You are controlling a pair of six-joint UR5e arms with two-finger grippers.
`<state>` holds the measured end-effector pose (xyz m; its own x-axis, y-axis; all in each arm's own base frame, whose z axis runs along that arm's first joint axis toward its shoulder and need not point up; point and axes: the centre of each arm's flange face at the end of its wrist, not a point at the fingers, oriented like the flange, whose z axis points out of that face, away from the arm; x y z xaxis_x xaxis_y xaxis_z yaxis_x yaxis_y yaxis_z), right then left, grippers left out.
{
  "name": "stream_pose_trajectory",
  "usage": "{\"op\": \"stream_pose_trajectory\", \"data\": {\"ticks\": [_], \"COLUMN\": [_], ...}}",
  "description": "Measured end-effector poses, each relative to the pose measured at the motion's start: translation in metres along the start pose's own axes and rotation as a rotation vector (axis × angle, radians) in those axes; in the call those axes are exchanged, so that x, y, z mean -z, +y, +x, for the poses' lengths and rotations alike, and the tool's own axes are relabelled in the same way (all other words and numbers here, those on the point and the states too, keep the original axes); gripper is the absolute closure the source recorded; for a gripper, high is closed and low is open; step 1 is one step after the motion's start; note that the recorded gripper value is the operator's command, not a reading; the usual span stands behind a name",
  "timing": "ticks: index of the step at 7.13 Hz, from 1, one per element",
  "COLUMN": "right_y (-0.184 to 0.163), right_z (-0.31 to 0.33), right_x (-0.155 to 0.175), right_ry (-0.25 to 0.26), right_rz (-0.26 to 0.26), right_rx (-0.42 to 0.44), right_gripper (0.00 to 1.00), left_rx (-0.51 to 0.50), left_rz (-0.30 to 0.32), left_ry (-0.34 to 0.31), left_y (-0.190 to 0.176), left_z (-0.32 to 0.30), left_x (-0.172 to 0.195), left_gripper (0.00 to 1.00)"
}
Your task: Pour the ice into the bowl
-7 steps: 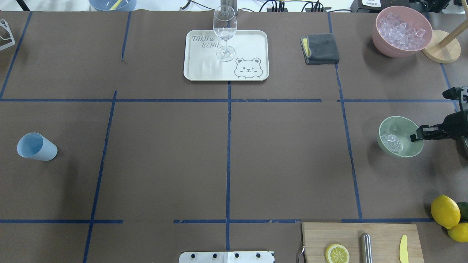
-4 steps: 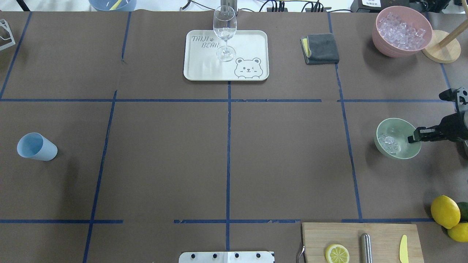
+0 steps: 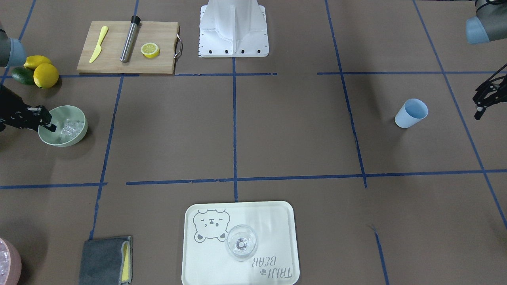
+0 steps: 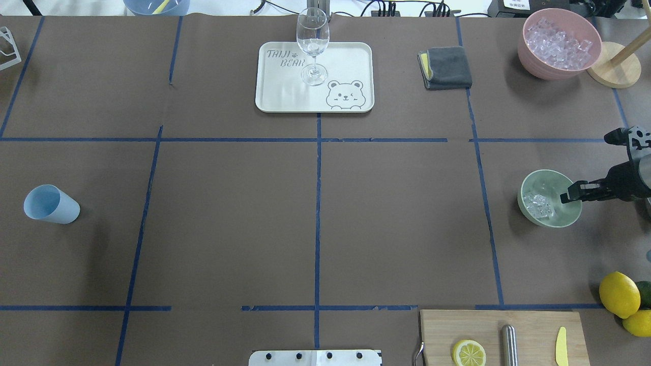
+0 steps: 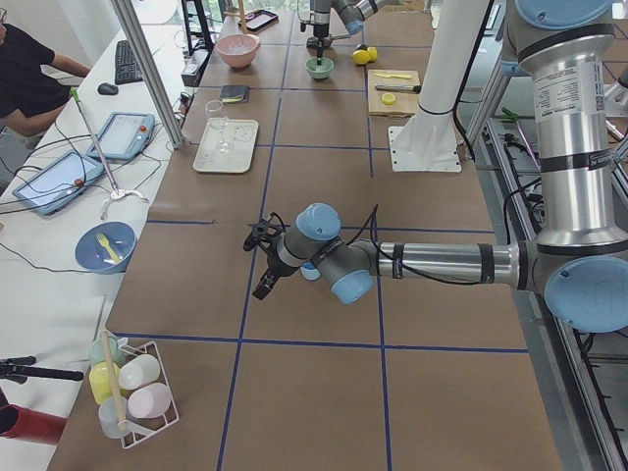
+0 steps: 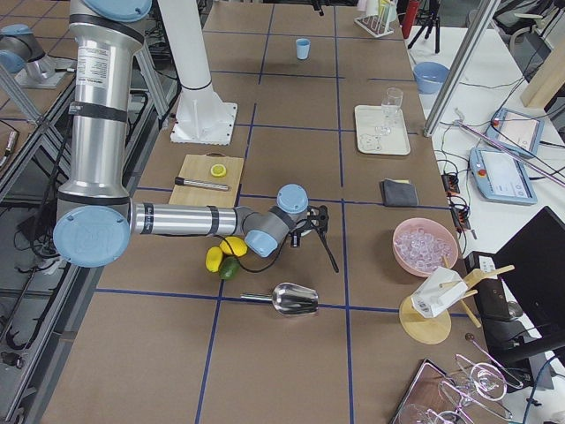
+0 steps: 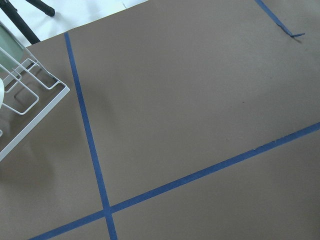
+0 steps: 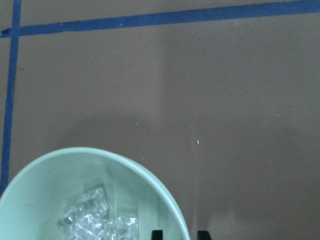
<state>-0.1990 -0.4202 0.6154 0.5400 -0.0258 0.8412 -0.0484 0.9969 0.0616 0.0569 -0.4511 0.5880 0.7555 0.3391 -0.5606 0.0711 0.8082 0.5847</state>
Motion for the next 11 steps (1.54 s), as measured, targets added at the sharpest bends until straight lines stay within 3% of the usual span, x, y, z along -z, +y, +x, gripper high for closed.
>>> {"op": "stream_pose_trajectory", "data": {"ticks": [4, 6, 8, 11], "right_y": [-0.011, -0.017, -0.029, -0.054], "right_z": [0.022, 0.062, 0.114, 0.149], "right_x": [0.068, 0.094, 0.13, 0.171], "right_ry": [-0.092, -0.043, 0.05, 0.118], "right_rz": [0.028, 0.055, 0.051, -0.022], "right_rx": [-0.029, 0.016, 0.094, 0.182], "right_gripper": [0.0, 0.0, 0.0, 0.0], "left_rx": [0.011, 0.043, 0.039, 0.149], "left_rz": [-0.031, -0.101, -0.204, -0.313], "left_ry": [0.016, 0.038, 0.026, 0.154], "left_y": [0.009, 0.006, -0.031, -0.041], "left_z": [-0.005, -0.021, -0.06, -0.099], "left_x": [-0.002, 0.001, 0.012, 0.026], "left_gripper": [0.0, 0.0, 0.0, 0.0]}}
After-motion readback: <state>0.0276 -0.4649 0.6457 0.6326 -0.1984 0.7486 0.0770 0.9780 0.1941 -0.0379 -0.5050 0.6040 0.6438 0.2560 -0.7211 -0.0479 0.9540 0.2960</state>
